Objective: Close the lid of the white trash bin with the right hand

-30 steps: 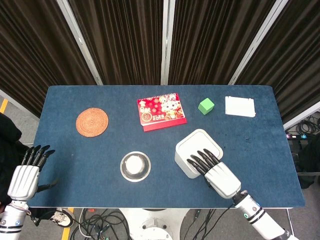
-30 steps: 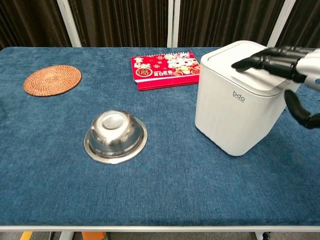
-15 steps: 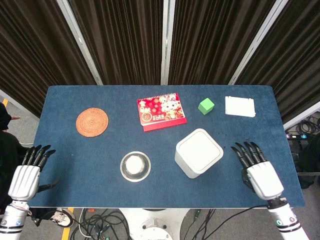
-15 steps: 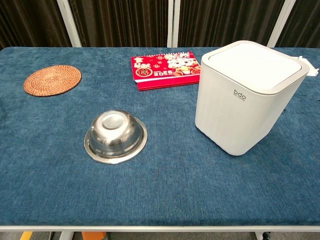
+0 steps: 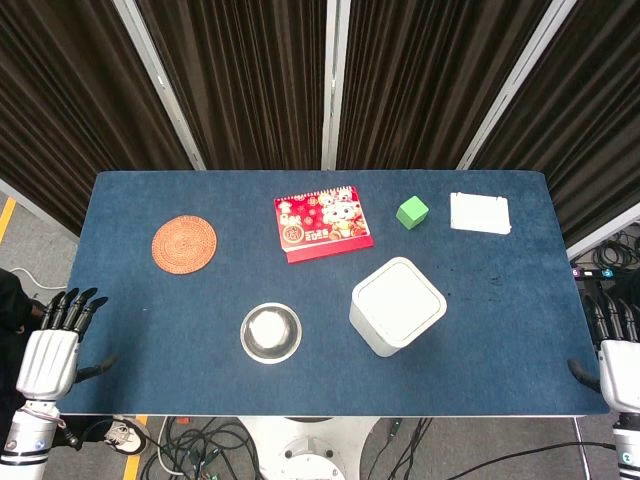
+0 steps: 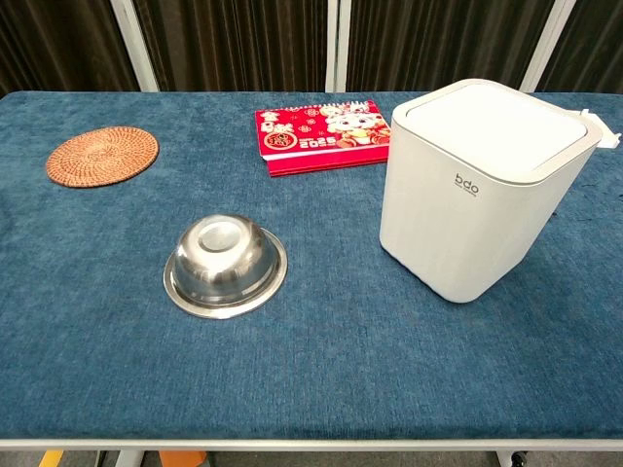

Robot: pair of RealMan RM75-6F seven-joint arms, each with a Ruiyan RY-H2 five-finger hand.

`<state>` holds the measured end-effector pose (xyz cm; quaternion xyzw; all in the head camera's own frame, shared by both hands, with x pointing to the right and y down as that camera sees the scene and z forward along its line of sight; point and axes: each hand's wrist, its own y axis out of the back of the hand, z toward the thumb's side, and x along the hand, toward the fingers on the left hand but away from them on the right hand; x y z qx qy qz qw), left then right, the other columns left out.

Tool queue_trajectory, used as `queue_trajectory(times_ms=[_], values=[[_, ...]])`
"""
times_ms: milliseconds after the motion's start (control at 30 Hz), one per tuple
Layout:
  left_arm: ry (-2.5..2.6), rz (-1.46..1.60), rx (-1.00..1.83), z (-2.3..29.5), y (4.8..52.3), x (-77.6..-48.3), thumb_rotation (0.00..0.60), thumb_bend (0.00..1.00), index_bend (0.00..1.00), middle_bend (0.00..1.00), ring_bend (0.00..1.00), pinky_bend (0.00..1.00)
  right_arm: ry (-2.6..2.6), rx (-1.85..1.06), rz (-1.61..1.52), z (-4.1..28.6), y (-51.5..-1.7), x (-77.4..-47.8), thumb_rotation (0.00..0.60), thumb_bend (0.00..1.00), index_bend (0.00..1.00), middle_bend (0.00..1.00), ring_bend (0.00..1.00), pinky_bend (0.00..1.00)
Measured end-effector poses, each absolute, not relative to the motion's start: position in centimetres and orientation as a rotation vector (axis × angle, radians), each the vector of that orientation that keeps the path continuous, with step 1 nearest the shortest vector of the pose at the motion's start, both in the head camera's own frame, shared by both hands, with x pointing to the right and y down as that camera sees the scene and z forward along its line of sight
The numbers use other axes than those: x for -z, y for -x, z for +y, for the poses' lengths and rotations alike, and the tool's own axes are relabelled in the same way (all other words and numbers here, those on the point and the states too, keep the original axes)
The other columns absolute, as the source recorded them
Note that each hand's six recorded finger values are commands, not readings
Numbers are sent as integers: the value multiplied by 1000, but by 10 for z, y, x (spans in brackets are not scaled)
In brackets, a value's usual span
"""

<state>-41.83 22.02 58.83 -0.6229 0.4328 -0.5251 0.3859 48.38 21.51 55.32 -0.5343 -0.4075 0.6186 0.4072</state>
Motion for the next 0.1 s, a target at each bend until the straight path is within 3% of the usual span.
queue_trajectory(times_ms=[100], values=[[1584, 1105, 1339, 219, 419, -587, 600, 0, 186, 110, 43, 82, 1354, -1495, -1036, 213, -477, -552, 600, 68, 0, 0, 0, 0]])
